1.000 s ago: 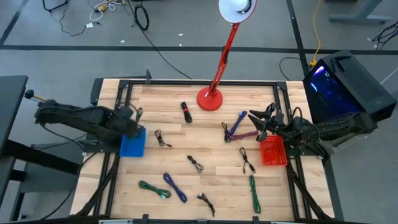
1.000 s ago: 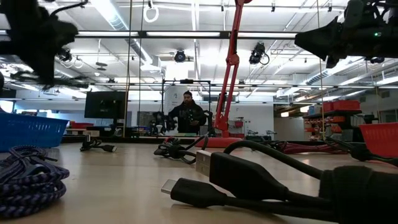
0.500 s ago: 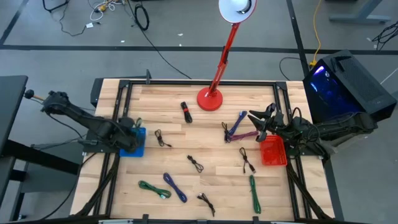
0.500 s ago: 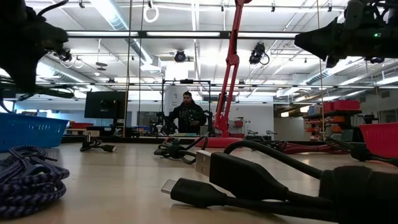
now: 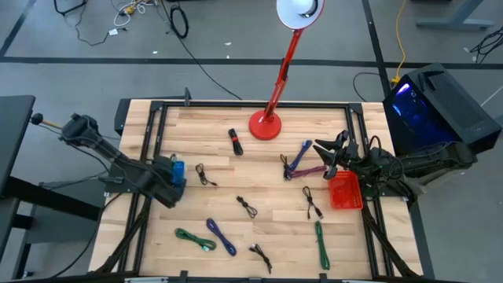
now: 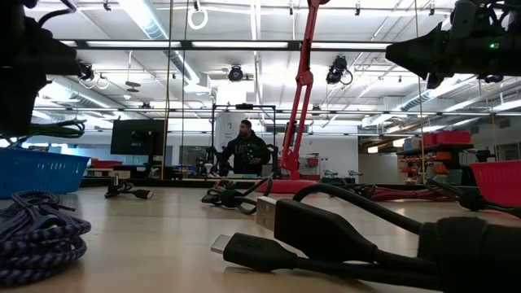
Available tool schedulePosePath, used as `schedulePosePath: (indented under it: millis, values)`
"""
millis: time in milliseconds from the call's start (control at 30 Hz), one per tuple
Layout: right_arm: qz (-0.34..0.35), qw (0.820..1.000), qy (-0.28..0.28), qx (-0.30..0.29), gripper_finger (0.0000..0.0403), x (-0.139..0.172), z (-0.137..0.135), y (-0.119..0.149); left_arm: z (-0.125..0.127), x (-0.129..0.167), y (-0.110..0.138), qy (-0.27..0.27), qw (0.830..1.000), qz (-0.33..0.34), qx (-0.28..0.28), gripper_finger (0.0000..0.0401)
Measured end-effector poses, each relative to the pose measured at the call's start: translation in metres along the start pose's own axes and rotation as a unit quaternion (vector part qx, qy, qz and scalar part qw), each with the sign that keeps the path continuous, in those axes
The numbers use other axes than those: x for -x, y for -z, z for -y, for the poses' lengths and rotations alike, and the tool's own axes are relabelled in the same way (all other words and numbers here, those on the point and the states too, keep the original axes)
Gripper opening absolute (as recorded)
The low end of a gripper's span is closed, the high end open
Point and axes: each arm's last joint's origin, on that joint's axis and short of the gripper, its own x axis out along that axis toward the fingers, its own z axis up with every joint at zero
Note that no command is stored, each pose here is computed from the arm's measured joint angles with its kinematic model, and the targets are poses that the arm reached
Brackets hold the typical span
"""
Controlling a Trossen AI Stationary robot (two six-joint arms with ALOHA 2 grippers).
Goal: Pick & Place USB Port
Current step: Put the green and black charger cable into the blue bin, then put the pink and black charger cable into the blue bin
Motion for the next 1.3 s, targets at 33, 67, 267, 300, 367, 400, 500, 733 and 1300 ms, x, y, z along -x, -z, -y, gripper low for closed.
schedulePosePath:
  millis: [33,67,267,300,367,400,500,733,1300]
  values:
    - [0.0,1.0,0.0,-0.001,0.0102,0.0,0.0,0.0,0.002,-0.002,0.001,-0.007,1.0,0.003,-0.003,0.0012]
    - [0.0,1.0,0.0,-0.001,0.0102,0.0,0.0,0.0,0.003,-0.003,0.002,-0.014,1.0,0.005,-0.005,0.0012]
    - [0.0,1.0,0.0,-0.001,0.0102,0.0,0.0,0.0,0.009,-0.01,0.007,-0.044,0.999,0.009,-0.017,0.0012]
    - [0.0,1.0,0.0,-0.001,0.0102,0.0,0.0,0.0,0.009,-0.01,0.008,-0.046,0.999,0.01,-0.018,0.0012]
    - [0.0,1.0,0.0,-0.001,0.0102,0.0,0.0,0.0,0.01,-0.011,0.008,-0.051,0.998,0.011,-0.019,0.002]
    - [0.0,1.0,0.0,-0.001,0.0102,0.0,0.0,0.0,0.011,-0.012,0.009,-0.052,0.998,0.011,-0.02,0.0028]
    - [0.0,1.0,0.0,-0.001,0.0102,0.0,0.0,0.0,0.011,-0.012,0.008,-0.052,0.998,0.011,-0.023,0.0063]
    - [0.0,1.0,0.0,-0.001,0.0102,0.0,0.0,0.0,0.01,-0.012,0.008,-0.052,0.998,0.015,-0.018,0.013]
    - [0.0,1.0,0.0,-0.001,0.0102,0.0,0.0,0.0,0.018,0.011,0.0,0.03,0.999,0.032,-0.03,0.0165]
